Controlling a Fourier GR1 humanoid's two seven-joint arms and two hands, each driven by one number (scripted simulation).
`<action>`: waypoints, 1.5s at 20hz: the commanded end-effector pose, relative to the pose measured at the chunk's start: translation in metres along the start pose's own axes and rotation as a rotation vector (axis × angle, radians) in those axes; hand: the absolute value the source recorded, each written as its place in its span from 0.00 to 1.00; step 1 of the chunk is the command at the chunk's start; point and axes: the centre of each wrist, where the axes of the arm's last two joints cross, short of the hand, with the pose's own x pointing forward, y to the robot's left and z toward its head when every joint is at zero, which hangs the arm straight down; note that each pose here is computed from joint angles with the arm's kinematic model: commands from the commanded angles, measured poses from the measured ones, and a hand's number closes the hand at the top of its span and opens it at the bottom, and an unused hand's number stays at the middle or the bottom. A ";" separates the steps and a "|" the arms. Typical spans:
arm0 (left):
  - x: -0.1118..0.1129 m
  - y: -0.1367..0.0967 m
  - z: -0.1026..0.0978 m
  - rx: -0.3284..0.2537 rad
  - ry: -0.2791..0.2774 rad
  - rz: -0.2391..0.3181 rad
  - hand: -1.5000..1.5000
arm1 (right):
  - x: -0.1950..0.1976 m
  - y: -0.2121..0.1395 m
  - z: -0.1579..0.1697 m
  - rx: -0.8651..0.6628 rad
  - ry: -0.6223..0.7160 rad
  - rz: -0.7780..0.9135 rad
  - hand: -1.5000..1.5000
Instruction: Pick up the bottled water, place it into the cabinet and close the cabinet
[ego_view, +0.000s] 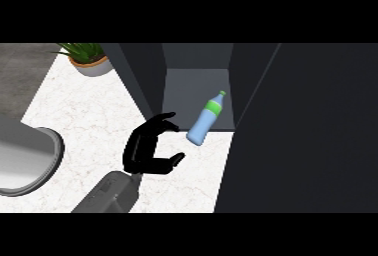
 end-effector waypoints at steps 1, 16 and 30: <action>0.020 0.017 0.020 -0.053 0.030 0.031 0.00 | 0.039 0.044 0.007 0.063 -0.082 0.122 1.00; 0.105 0.092 0.112 0.062 -0.014 -0.170 0.00 | 0.024 0.090 -0.020 0.303 -0.004 -0.076 1.00; 0.164 0.110 0.133 0.016 -0.045 -0.206 0.00 | 0.014 0.153 -0.082 0.517 -0.019 -0.160 1.00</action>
